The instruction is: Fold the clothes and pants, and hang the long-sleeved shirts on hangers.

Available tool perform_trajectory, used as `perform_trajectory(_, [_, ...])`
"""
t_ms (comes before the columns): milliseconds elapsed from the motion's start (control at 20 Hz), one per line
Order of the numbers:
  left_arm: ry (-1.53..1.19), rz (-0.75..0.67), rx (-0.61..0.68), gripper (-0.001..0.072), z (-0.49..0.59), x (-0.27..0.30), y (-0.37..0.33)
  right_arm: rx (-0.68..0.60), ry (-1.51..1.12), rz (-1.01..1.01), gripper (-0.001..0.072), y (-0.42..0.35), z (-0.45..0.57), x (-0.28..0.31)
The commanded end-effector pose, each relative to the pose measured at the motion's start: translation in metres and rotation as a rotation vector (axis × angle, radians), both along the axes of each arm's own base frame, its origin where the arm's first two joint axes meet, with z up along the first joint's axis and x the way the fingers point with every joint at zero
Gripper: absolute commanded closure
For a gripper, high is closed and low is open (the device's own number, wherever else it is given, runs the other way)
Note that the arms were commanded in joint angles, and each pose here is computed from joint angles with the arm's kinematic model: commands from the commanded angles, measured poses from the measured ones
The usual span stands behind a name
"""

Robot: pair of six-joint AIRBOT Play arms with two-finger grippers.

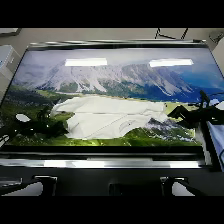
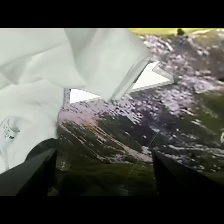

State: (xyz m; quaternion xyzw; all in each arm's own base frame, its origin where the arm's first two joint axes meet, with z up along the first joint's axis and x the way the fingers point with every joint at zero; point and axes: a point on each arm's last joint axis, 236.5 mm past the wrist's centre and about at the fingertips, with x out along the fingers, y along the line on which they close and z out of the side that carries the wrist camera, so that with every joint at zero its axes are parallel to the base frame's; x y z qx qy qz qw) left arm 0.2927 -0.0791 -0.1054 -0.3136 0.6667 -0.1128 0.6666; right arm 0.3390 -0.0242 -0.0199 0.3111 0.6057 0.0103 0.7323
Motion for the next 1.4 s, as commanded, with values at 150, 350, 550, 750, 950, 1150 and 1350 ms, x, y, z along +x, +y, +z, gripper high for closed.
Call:
perform_trajectory(150, [0.016,-0.053,-0.031,0.0688,0.008,-0.011,-0.012,0.040,0.082,-0.033,0.0001,0.003,-0.044,-0.005])
perform_trajectory(350, [-0.032,-0.060,-0.027,0.0688,0.025,-0.008,-0.012,0.140,0.042,-0.081,0.0014,0.021,-0.061,0.019])
perform_trajectory(550, [-0.096,-0.073,-0.021,0.0688,0.047,-0.007,-0.014,0.041,-0.070,-0.048,0.0042,0.046,-0.072,0.055])
perform_trajectory(750, [-0.220,-0.083,0.003,0.0688,0.084,0.002,-0.013,0.013,-0.134,-0.123,0.0577,0.048,-0.064,0.080])
perform_trajectory(950, [-0.464,-0.100,0.052,0.0689,0.170,0.040,-0.007,-0.074,-0.235,0.037,0.0681,0.042,-0.003,0.095])
perform_trajectory(1150, [-1.006,-0.039,0.147,0.0689,0.389,0.083,0.001,-0.313,-0.786,0.005,0.0681,0.009,0.240,0.140])
perform_trajectory(1350, [-1.648,0.124,0.241,0.0689,0.640,0.021,0.008,-0.616,-1.365,-0.240,0.0681,-0.030,0.518,0.047])
